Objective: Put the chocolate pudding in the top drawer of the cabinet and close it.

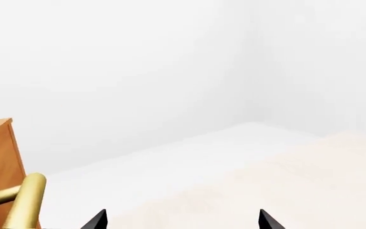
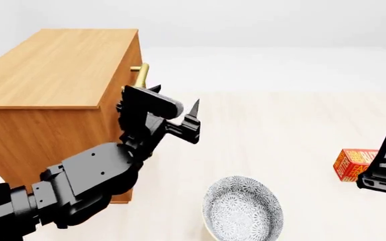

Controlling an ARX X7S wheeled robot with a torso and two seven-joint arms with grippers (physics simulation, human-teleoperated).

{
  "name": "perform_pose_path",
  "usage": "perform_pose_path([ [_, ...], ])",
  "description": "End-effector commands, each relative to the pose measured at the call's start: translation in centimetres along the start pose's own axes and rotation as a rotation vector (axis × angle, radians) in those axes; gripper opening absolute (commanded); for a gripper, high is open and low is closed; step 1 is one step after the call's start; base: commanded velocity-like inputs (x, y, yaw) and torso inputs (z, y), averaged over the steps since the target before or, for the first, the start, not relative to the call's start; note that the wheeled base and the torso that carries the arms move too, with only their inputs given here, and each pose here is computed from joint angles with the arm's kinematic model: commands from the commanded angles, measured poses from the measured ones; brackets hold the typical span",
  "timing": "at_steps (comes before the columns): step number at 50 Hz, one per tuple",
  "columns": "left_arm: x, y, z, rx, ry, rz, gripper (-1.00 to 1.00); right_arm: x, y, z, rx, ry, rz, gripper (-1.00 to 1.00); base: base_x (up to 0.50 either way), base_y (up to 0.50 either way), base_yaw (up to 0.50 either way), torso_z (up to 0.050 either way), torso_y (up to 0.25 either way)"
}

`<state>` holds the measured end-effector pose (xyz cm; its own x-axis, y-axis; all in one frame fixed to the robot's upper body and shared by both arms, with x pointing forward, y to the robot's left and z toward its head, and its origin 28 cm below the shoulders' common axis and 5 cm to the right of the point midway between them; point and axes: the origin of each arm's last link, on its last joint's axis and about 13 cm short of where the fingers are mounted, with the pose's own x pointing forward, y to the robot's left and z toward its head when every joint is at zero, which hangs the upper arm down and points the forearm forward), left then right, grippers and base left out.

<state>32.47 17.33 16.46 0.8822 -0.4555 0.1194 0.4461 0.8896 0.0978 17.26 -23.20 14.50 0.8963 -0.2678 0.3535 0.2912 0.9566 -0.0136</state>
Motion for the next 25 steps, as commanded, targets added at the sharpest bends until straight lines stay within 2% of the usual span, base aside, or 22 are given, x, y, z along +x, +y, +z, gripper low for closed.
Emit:
perform_pose_path([
  [1, -2.9, -1.0, 1.5, -0.066, -0.056, -0.140, 1.00, -0.1, 0.0, -0.1, -0.001, 0.002, 0.010, 1.00, 0.00, 0.00, 0.00, 0.000, 0.000],
  [15, -7.4, -0.2, 3.7, -0.137, -0.253, -0.019, 1.00, -0.3, 2.1, 0.5, 0.032, -0.015, 0.129, 1.00, 0.00, 0.00, 0.00, 0.000, 0.000],
  [25, -11.1, 0.1, 4.3, -0.126, -0.362, 0.050, 1.00, -0.9, 3.9, 1.4, 0.066, -0.036, 0.245, 1.00, 0.00, 0.00, 0.00, 0.000, 0.000],
])
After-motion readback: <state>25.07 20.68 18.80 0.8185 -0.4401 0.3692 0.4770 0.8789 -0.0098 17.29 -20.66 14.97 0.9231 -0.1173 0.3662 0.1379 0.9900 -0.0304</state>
